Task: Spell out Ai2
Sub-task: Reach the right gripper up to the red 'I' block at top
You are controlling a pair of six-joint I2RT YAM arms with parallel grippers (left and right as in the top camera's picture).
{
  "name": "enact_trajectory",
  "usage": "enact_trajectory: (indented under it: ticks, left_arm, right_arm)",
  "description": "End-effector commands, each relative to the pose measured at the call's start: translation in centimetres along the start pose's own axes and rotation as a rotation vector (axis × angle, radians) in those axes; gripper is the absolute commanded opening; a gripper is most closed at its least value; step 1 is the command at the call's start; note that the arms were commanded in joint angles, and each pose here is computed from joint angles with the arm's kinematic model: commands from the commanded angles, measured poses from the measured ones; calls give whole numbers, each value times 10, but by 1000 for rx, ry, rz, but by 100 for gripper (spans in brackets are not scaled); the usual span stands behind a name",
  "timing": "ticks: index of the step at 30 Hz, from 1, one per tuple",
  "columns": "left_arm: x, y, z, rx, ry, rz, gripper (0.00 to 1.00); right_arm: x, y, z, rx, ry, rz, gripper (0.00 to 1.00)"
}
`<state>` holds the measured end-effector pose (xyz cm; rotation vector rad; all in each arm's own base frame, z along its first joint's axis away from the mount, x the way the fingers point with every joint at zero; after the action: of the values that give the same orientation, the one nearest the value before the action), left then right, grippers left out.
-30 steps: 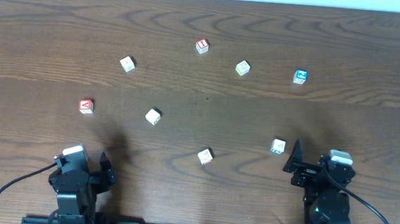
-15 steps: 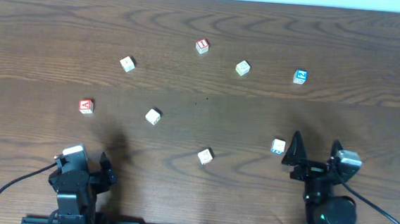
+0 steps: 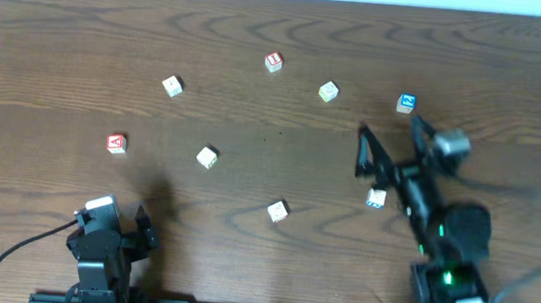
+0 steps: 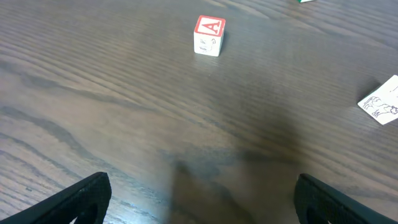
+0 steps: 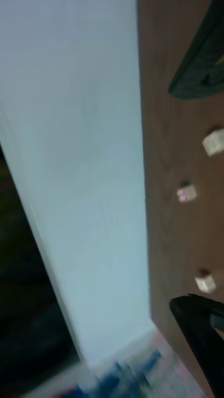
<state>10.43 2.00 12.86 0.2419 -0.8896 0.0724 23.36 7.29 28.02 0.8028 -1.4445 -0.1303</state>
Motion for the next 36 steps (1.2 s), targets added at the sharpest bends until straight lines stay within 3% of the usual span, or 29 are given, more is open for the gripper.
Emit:
enact_trajectory:
  ticks: [1,9,16,20,29,36]
  left_arm:
    - [-13,-2,-5,-5,60,-24,95]
    - [-13,-2,-5,-5,60,-24,95]
    - [-13,-2,-5,-5,59,-24,95]
    - [-13,-2,-5,-5,60,-24,95]
    - [-13,-2,-5,-5,60,-24,95]
    - [-13,-2,-5,-5,60,-24,95]
  right_arm:
    - [17,22,-37,173,108,35,99]
    - [41,36,-156,293,217,52,99]
    - [22,48,-248,359,247,166,99]
    - [7,37,-298,306,237,182,99]
    - [-45,-10,-366,195,334,153,99]
    - [-104,-51,-375,95,513,107,99]
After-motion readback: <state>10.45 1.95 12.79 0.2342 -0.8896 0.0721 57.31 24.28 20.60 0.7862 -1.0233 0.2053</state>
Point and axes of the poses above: each gripper's point midway between its finger pads, its own z axis back along the fingers, its own y axis along the line the jaws close on, x = y × z, the point moved 9 cm from there along z, back along the fingers, and after that the axes turned 15 degrees about -z, right-handed, at the moved point
